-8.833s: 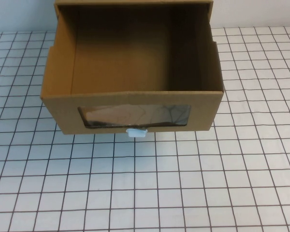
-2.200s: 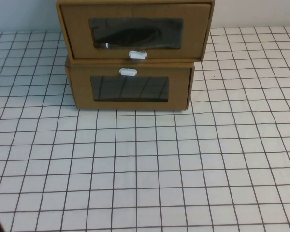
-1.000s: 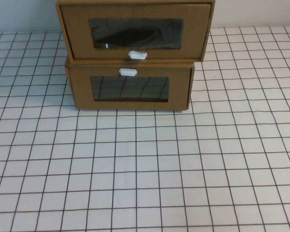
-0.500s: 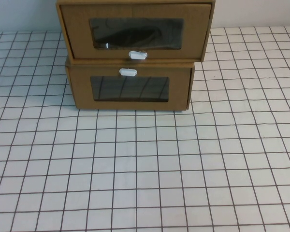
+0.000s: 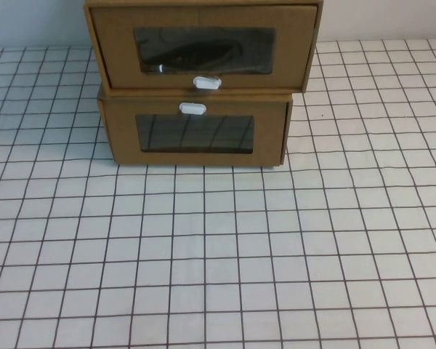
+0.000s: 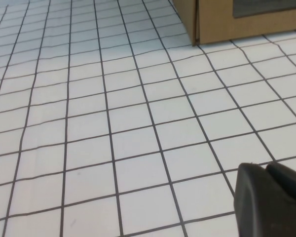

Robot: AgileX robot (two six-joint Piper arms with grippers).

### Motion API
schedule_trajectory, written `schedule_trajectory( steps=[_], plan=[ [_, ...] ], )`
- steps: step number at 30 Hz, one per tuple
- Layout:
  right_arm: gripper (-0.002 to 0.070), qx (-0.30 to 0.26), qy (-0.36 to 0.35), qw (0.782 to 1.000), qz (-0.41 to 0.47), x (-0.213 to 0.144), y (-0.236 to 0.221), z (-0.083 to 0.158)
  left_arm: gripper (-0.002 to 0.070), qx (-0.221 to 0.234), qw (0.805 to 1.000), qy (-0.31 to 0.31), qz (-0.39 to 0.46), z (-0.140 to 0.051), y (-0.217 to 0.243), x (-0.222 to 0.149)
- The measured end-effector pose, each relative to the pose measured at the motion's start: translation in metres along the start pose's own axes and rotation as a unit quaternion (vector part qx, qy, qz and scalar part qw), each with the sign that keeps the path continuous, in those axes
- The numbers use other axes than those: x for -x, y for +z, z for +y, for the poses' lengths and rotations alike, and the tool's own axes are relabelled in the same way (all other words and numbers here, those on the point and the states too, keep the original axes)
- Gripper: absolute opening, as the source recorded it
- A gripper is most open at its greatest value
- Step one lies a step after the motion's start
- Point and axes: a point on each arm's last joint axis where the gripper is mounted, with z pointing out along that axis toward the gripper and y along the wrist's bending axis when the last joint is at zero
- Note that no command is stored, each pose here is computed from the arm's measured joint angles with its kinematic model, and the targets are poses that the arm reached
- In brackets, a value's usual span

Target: Close the shoe box

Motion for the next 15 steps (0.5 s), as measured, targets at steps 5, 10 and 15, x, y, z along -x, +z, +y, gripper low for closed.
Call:
schedule_trajectory(
  steps=[5,10,15],
  plan=[
    [-0.0013,0.002,0.0,1.0,0.007,-0.0013,0.0,0.0004,-0.0002,0.0,1.0,0.001,0.001,0.0001,0.0,-0.0002],
    [-0.0013,0.002,0.0,1.0,0.007,-0.0013,0.0,0.0004,-0.0002,0.0,1.0,0.001,0.001,0.0001,0.0,-0.0002],
    [-0.0014,0.002,0.0,1.0,0.007,-0.0014,0.0,0.0004,-0.0002,0.0,1.0,0.001,0.001,0.0001,0.0,-0.0002]
  ],
)
